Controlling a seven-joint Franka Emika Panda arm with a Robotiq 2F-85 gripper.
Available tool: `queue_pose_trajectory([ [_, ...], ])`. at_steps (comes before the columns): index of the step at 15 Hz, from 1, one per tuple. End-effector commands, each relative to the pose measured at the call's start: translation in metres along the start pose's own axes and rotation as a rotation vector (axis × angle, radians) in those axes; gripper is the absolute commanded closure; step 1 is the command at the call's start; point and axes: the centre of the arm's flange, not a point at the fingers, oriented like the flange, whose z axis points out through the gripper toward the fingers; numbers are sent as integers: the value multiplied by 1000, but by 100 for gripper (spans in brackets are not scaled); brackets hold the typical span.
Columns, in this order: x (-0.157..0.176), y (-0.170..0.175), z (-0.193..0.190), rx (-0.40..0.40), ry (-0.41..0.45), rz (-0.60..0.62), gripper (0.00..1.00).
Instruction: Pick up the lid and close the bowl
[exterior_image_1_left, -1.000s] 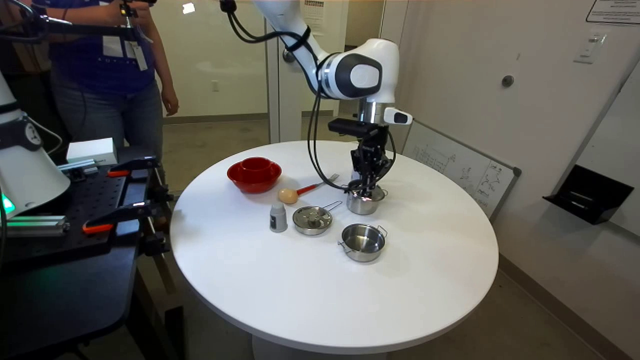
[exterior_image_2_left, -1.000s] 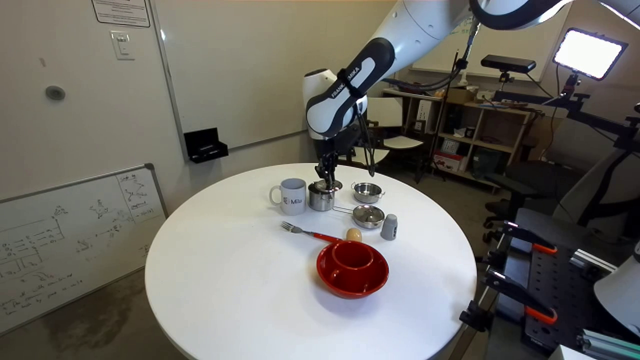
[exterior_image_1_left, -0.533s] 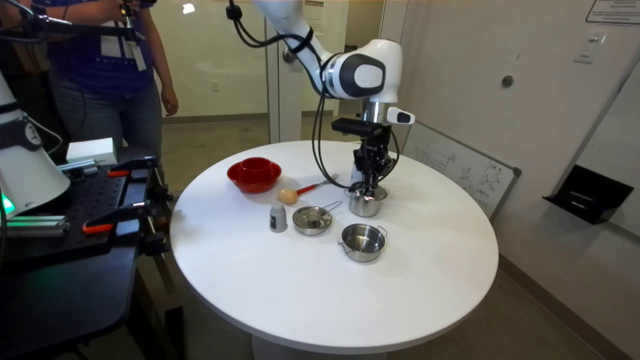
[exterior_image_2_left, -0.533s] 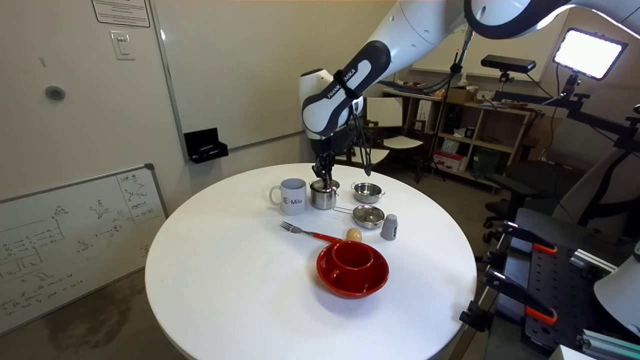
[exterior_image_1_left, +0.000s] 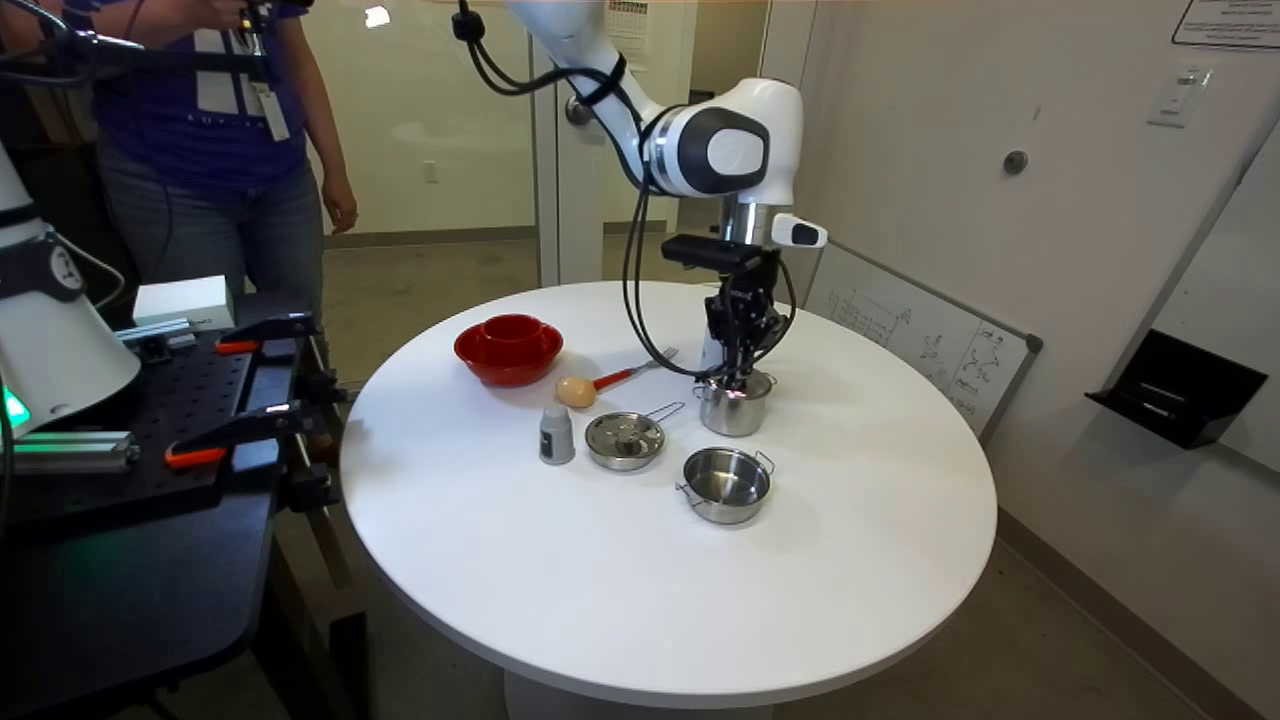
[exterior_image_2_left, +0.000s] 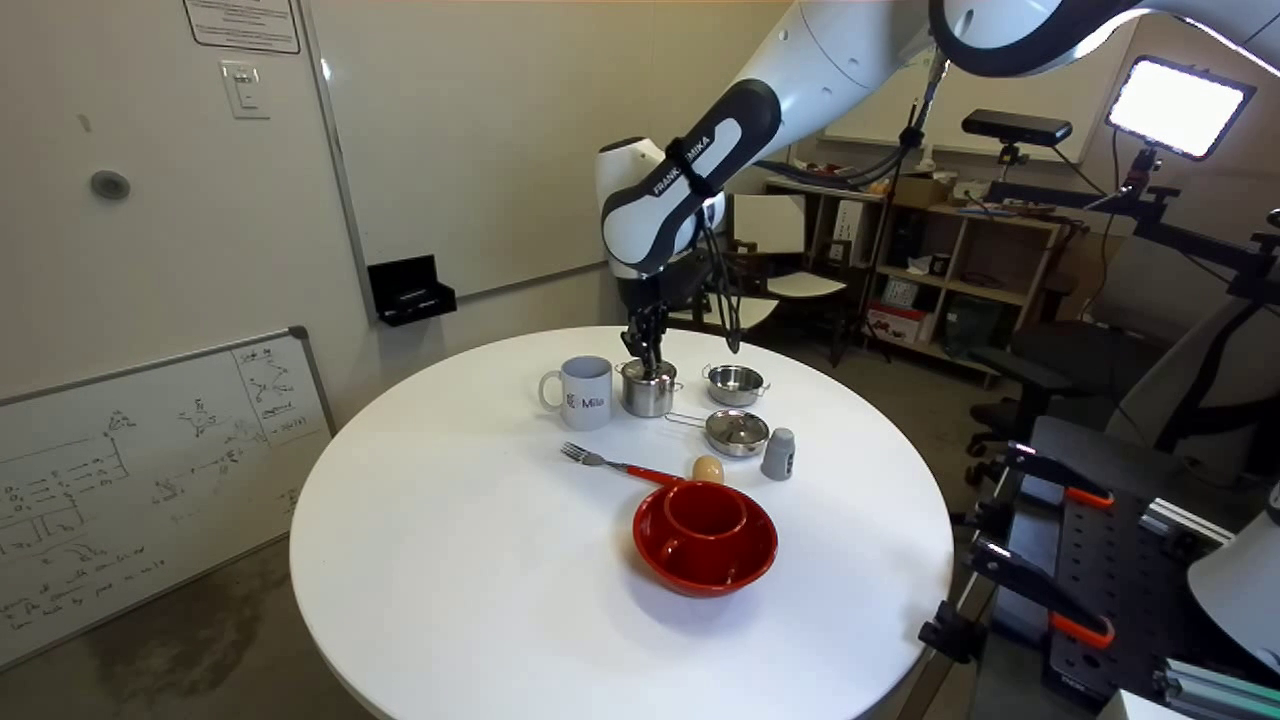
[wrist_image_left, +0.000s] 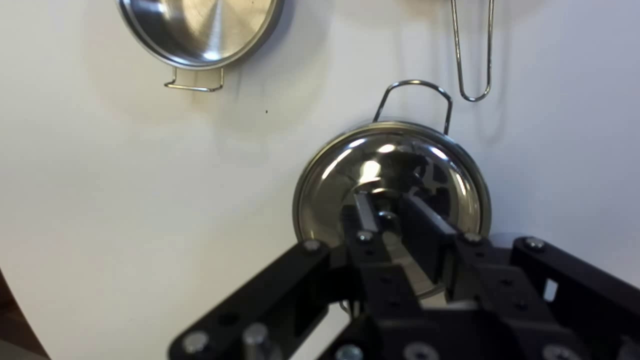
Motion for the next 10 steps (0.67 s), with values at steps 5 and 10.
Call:
queue_pose_trajectory([
  [5,-10,-2,-4,30,-32,42,47],
  [10,-21,1,-13,31,-24,92,11],
])
